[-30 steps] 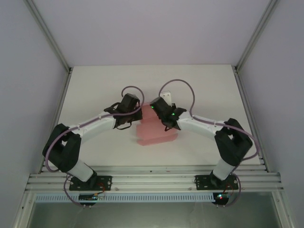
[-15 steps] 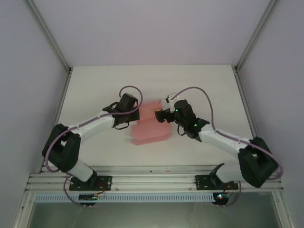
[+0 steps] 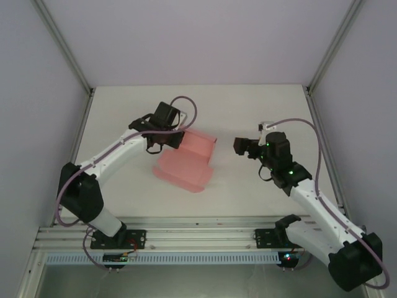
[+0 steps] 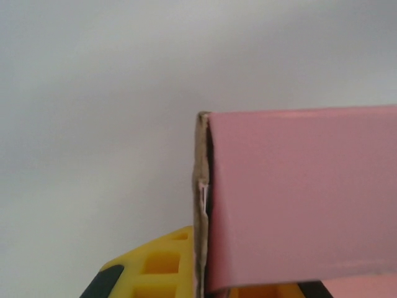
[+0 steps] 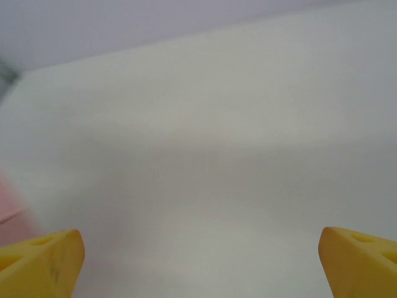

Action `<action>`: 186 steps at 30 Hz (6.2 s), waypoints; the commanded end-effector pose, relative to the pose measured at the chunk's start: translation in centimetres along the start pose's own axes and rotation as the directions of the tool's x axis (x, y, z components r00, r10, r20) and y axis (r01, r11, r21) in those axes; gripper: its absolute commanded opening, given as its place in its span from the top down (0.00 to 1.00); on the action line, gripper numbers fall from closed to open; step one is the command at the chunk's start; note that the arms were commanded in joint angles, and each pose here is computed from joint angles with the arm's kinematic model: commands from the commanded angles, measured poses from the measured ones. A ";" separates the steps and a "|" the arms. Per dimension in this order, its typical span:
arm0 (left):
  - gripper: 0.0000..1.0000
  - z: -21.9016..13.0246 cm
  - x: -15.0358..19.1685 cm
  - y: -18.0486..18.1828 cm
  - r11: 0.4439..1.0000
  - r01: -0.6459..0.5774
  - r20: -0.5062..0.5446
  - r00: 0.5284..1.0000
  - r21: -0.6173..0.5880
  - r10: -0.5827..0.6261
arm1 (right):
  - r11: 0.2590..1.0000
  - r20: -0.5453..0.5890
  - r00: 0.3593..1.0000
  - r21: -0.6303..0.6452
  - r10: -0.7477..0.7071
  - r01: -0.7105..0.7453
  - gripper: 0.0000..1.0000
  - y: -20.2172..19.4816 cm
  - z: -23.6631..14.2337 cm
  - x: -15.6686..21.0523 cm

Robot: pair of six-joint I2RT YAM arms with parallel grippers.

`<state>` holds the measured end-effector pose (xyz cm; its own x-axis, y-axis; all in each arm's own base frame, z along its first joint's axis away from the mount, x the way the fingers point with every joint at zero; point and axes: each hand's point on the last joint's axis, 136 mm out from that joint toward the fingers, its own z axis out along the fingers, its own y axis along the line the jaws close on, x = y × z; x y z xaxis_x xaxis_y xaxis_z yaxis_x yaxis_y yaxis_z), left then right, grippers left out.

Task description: Assemble paper box

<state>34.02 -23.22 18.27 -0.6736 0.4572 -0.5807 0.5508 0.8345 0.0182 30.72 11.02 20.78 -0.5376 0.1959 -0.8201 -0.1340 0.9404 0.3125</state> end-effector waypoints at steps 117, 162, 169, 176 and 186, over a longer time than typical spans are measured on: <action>0.21 2.2 0.9 2.2 0.972 0.016 -0.044 0.999 0.236 -0.006 | 0.642 -0.147 0.706 -0.570 -0.693 0.512 0.11 10.7 10.3 1.2; 1.00 7.0 -2.9 2.8 0.838 0.543 0.231 0.810 0.048 -0.539 | 0.997 0.045 0.999 0.069 0.028 -0.032 1.00 8.8 15.4 1.3; 1.00 8.0 0.2 0.6 0.884 0.461 0.229 0.854 0.083 -0.467 | 0.996 0.017 1.000 0.086 -0.018 0.016 1.00 7.1 14.4 5.2; 0.86 6.8 1.4 -1.0 0.923 0.380 0.260 0.887 0.059 -0.382 | 0.990 0.045 0.992 0.091 -0.116 0.111 0.95 7.6 12.4 5.8; 0.50 3.9 2.8 -1.7 0.924 0.370 0.258 0.888 0.094 -0.381 | 0.981 0.006 0.985 0.092 -0.173 0.171 0.73 8.1 11.0 7.6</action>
<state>34.10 -24.46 12.41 -0.6866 0.0043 -0.7270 0.2808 0.9239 -0.2598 35.38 24.24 12.28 -0.4932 0.0628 -0.8676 -0.1683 0.9717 0.1660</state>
